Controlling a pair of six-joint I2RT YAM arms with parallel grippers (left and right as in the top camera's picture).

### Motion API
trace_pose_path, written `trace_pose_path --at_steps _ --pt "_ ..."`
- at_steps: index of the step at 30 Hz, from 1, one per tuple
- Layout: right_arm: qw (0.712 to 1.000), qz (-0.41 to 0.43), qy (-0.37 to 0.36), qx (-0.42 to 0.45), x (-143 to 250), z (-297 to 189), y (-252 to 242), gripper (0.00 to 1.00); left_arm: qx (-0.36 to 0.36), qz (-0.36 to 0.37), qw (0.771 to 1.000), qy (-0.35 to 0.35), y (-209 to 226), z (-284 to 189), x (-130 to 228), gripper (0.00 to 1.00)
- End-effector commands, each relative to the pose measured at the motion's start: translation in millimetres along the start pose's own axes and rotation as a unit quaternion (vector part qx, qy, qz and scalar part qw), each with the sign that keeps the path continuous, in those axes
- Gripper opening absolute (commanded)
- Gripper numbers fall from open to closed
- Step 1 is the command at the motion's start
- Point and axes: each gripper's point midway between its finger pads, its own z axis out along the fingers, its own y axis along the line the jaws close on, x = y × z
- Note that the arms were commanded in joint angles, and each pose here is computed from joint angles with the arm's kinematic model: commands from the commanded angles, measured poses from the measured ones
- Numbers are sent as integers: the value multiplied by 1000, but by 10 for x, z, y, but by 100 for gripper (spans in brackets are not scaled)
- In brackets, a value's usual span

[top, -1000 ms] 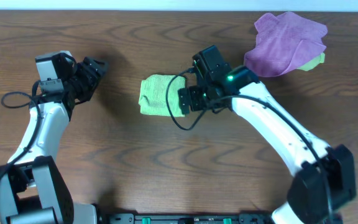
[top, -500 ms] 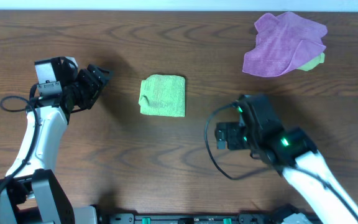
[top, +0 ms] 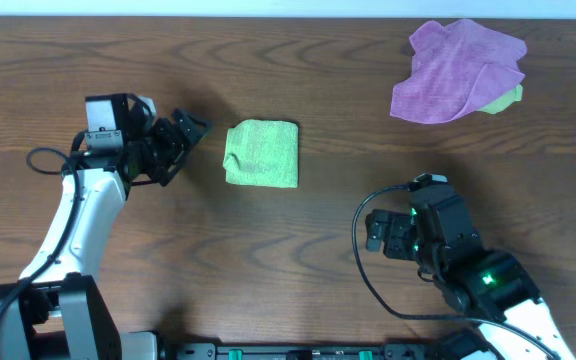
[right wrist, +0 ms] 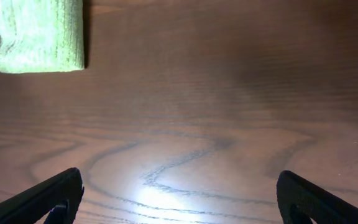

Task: Fold the cloth
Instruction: 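Release the green cloth and retract the right gripper to the lower right, then grasp the folded green cloth's left edge with the left gripper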

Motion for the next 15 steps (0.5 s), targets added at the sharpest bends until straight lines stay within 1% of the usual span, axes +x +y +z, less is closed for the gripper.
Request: trace_pose_path --at_steps 1,9,15 --pt "1000 15 -8 17 -28 13 -76 99 -8 3 1000 6 41 -13 66 95" --pt "1000 15 -10 20 -34 14 -86 99 -15 6 1000 22 40 37 180 95" --pt "999 14 -19 39 -67 17 -148 99 -42 13 998 46 181 210 422 95"
